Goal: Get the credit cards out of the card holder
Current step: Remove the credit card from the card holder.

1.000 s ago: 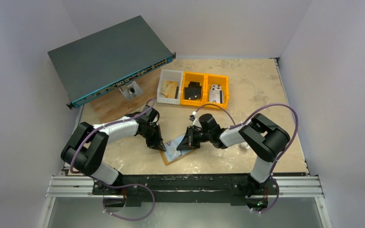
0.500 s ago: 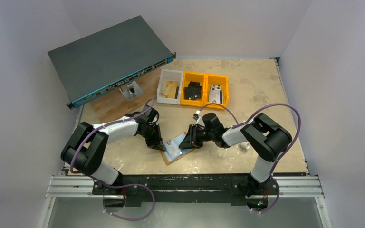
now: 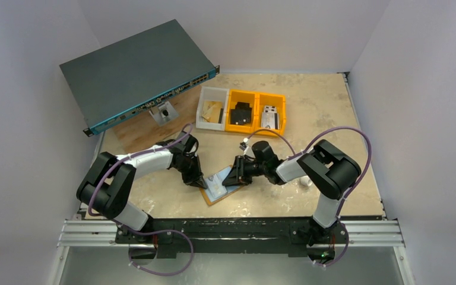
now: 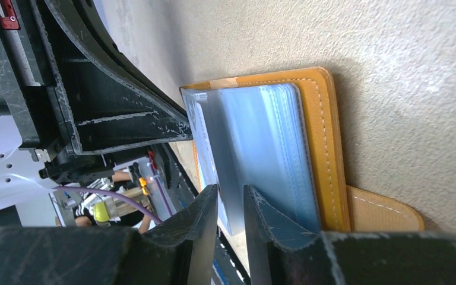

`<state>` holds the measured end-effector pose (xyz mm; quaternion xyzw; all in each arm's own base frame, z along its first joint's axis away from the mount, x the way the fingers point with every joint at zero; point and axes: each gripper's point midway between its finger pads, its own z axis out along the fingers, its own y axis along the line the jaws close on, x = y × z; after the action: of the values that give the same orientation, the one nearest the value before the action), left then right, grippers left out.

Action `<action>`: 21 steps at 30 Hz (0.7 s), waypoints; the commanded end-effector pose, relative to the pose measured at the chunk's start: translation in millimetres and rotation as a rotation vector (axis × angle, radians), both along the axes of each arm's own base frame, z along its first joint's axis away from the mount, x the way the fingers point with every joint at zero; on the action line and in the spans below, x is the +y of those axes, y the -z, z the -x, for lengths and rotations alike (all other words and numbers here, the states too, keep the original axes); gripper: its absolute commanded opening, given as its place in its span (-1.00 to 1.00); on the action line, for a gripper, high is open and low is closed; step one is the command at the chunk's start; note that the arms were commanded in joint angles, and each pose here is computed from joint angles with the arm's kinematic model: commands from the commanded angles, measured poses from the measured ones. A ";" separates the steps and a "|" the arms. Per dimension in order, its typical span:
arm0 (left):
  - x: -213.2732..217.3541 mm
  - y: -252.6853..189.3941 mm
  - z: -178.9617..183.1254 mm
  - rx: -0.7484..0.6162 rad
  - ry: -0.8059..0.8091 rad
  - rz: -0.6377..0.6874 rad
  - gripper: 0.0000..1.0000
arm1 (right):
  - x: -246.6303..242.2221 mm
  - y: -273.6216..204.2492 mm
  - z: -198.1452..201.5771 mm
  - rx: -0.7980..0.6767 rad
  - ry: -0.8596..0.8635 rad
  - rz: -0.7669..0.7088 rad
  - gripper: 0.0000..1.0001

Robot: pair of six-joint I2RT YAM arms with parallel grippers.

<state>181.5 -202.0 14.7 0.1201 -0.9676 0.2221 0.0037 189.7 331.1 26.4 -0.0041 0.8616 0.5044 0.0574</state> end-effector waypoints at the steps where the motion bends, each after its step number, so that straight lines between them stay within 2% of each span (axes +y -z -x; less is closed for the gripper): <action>1: 24.8 24.4 4.6 0.003 0.020 -0.143 -1.00 | 7.6 -12.8 -1.5 -0.043 -0.033 -0.018 -0.53; 9: 24.3 24.6 4.6 0.003 0.022 -0.143 -1.00 | 16.6 -15.2 3.9 -0.055 -0.063 -0.020 -0.59; 21: 30.7 26.1 8.0 0.003 0.020 -0.170 -1.00 | 5.4 -7.0 4.5 -0.033 -0.008 0.019 -0.82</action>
<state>181.5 -202.0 14.7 0.1202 -0.9678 0.2211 0.0050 180.5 339.4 25.7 -0.0222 0.8669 0.4955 0.0497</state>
